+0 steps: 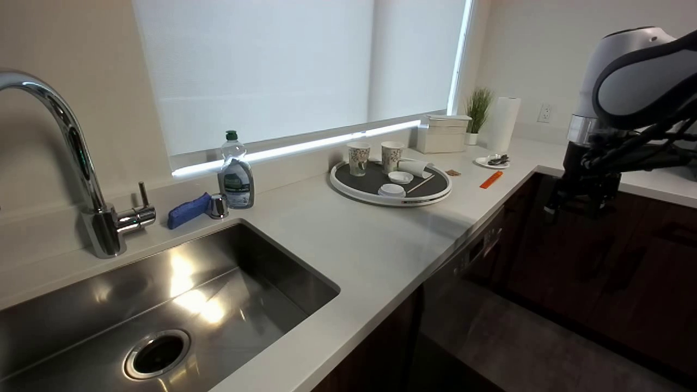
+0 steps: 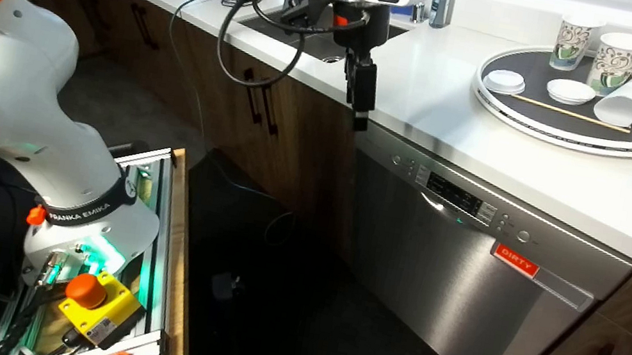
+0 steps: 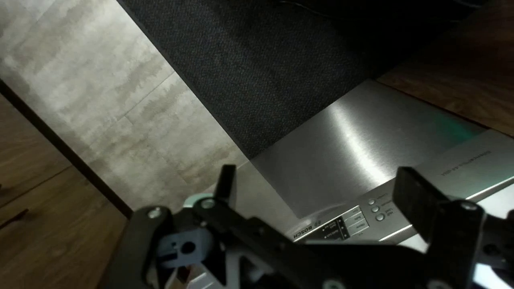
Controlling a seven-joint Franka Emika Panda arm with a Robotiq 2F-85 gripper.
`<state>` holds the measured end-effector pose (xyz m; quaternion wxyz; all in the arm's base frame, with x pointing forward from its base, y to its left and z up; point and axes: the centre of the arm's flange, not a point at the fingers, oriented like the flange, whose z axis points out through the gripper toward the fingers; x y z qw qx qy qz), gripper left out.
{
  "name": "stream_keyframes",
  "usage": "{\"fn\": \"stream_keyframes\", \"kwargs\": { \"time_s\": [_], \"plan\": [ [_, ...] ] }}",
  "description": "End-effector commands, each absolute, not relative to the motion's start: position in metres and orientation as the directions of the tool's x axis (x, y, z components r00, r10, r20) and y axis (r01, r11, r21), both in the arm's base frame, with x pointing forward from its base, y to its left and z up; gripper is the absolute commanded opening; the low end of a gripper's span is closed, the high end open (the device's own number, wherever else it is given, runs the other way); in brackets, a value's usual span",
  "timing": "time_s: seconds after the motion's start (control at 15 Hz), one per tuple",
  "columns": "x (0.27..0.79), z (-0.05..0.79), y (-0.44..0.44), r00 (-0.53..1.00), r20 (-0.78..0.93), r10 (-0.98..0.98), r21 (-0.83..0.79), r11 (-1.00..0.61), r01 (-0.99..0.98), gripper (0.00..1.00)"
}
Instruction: Press a button on the dishwasher.
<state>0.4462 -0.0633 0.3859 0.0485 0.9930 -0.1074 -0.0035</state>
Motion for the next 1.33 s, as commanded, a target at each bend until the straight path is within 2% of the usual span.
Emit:
{"fn": "stream_keyframes", "kwargs": {
  "time_s": [0.0, 0.27, 0.6, 0.73, 0.8, 1.27],
  "plan": [
    [0.439, 0.362, -0.089, 0.998, 0.060, -0.026, 0.059, -0.998, -0.030, 1.00],
    [0.439, 0.338, -0.116, 0.983, 0.151, 0.108, 0.038, -0.994, 0.103, 1.00],
    [0.445, 0.303, -0.148, 0.953, 0.275, 0.131, -0.041, -0.988, 0.148, 1.00],
    [0.449, 0.292, -0.156, 0.956, 0.274, 0.108, -0.085, -0.987, 0.136, 1.00],
    [0.438, 0.313, -0.144, 0.959, 0.264, 0.106, -0.043, -0.992, 0.121, 1.00],
    [0.439, 0.312, -0.145, 0.957, 0.267, 0.110, -0.045, -0.991, 0.127, 1.00]
  ]
}}
